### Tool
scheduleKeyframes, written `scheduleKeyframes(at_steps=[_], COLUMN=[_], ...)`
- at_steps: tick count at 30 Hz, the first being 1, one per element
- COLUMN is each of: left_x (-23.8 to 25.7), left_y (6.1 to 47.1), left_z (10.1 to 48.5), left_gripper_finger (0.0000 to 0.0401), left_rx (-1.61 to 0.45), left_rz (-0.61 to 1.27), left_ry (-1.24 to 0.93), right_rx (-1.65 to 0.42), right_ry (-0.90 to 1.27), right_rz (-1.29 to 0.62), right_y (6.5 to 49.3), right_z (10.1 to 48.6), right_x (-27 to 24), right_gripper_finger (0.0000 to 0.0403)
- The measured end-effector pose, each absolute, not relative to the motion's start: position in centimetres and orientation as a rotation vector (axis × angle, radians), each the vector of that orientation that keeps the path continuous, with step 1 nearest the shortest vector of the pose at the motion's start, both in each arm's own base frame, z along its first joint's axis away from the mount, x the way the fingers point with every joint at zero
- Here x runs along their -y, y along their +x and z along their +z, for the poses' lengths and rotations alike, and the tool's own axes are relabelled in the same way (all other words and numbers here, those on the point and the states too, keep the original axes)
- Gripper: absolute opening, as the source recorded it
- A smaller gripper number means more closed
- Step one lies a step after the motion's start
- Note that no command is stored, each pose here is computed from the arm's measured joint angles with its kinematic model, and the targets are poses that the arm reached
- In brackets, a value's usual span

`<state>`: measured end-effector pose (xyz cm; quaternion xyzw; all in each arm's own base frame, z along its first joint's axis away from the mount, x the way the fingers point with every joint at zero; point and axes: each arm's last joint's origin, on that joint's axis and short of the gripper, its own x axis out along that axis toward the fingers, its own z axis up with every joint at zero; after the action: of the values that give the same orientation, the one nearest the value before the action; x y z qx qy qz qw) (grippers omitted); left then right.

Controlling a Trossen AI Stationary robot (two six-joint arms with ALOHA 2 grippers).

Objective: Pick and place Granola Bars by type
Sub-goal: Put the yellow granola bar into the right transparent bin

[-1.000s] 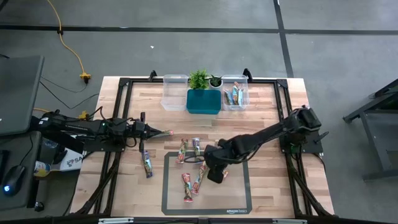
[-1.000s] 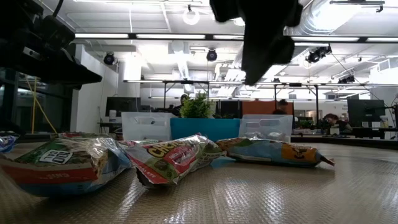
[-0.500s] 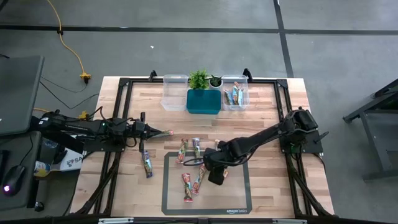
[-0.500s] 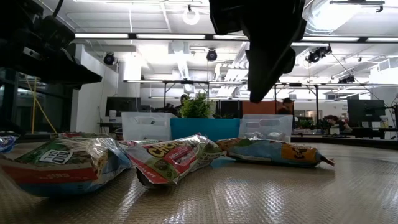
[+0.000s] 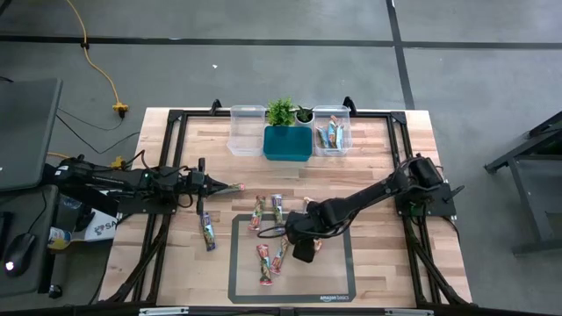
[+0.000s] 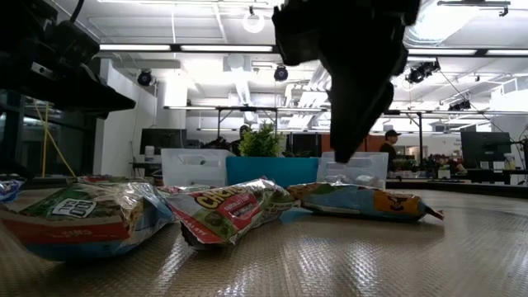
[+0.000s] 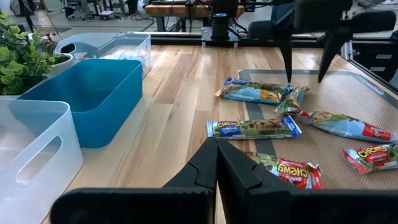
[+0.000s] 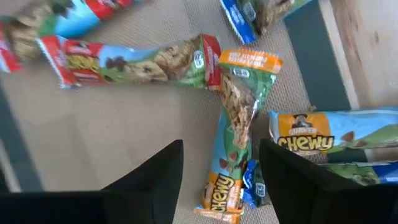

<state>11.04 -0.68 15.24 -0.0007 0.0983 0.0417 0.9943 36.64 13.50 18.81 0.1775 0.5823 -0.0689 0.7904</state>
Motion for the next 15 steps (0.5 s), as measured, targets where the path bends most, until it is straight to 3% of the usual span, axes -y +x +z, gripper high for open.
scheduleKeyframes(at_steps=[15], left_x=[0.7], left_y=[11.0], left_z=[15.2], left_gripper_finger=[0.0001], left_rx=[-0.197], left_rz=[0.083], left_ry=[-0.001], right_rx=[-1.302], right_ry=[0.406], right_rz=[-0.289], right_y=[37.2], right_z=[15.2], right_x=[-13.9], right_gripper_finger=[0.0194])
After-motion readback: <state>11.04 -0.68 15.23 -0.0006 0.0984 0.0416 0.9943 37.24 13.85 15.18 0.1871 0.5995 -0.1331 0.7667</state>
